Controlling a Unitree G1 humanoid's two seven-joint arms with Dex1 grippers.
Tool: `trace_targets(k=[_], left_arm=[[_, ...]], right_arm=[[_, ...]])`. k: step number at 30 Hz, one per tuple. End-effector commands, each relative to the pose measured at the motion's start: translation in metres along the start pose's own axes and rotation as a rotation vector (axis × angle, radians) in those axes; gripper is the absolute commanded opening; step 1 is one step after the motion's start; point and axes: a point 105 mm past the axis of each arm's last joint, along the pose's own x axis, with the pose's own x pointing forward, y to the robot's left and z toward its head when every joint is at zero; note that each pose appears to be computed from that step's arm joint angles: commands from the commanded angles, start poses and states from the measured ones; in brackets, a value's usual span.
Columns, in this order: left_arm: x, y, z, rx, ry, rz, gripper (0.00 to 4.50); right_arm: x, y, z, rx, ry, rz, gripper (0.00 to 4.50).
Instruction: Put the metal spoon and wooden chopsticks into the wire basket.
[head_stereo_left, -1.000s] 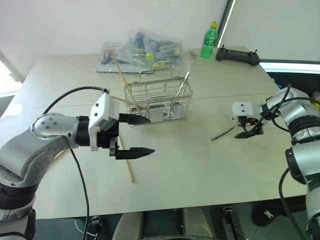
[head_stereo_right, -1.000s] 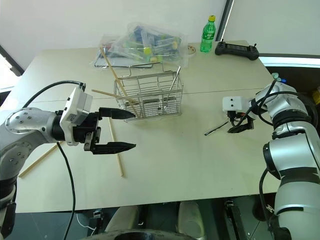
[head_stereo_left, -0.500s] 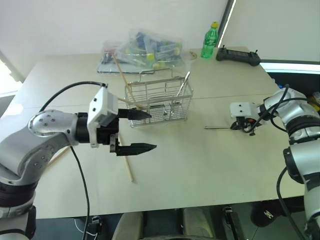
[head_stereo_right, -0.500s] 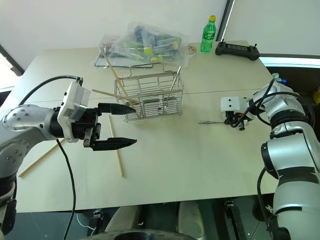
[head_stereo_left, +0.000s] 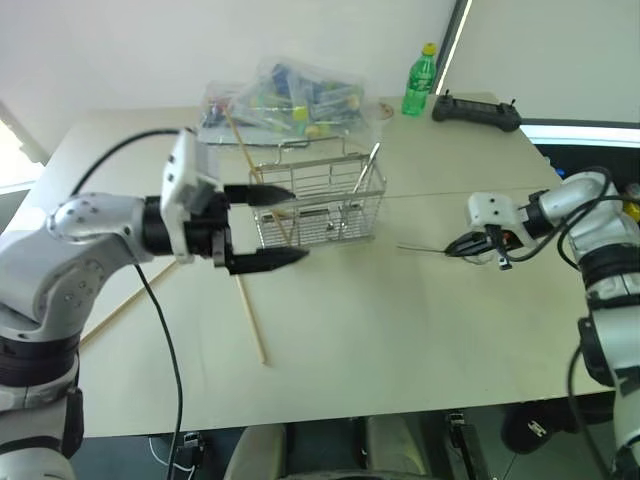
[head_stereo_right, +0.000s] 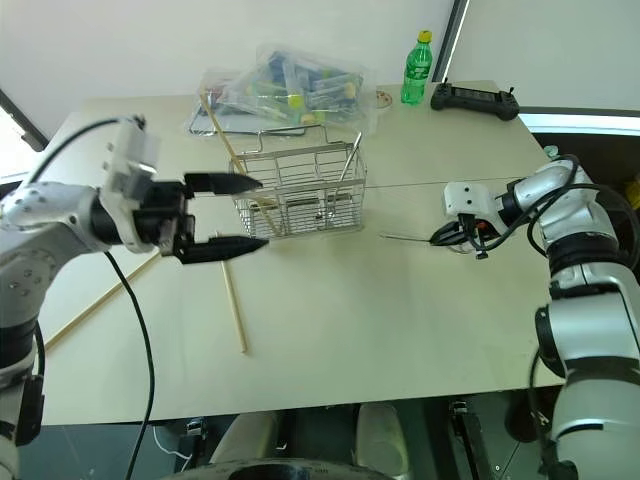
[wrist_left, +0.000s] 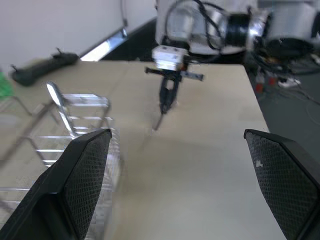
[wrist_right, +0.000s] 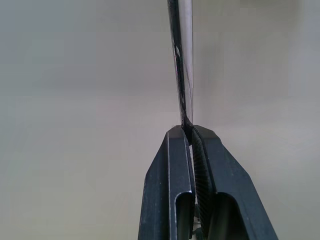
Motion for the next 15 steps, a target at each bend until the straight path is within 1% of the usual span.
trace_targets(k=[1, 4, 6, 7, 8, 10, 12, 15], left_arm=[[-0.005, 0.006, 0.016, 0.047, -0.049, 0.027, 4.5], [-0.005, 0.011, 0.016, 0.057, -0.05, 0.043, 4.5], [-0.005, 0.014, 0.017, 0.062, -0.056, 0.053, 4.5], [-0.005, 0.015, 0.018, 0.063, -0.059, 0.057, 4.5], [-0.006, 0.016, 0.019, 0.058, -0.074, 0.062, 4.5], [-0.006, 0.017, 0.021, 0.051, -0.09, 0.066, 4.5], [-0.007, 0.018, 0.02, 0.054, -0.087, 0.074, 4.5], [-0.009, 0.02, 0.021, 0.058, -0.084, 0.08, 4.5]], right_arm=[[-0.017, 0.011, 0.069, -0.012, -0.286, -0.056, 0.03], [-0.026, 0.015, 0.108, 0.06, -0.492, -0.16, 0.03], [-0.032, 0.014, 0.132, 0.077, -0.599, -0.223, 0.03], [-0.034, 0.013, 0.139, 0.083, -0.63, -0.244, 0.03], [-0.038, 0.003, 0.155, 0.138, -0.748, -0.316, 0.03], [-0.04, -0.009, 0.173, 0.211, -0.886, -0.403, 0.03], [-0.036, -0.018, 0.185, 0.219, -0.956, -0.484, 0.03], [-0.03, -0.032, 0.194, 0.257, -1.002, -0.558, 0.03]])
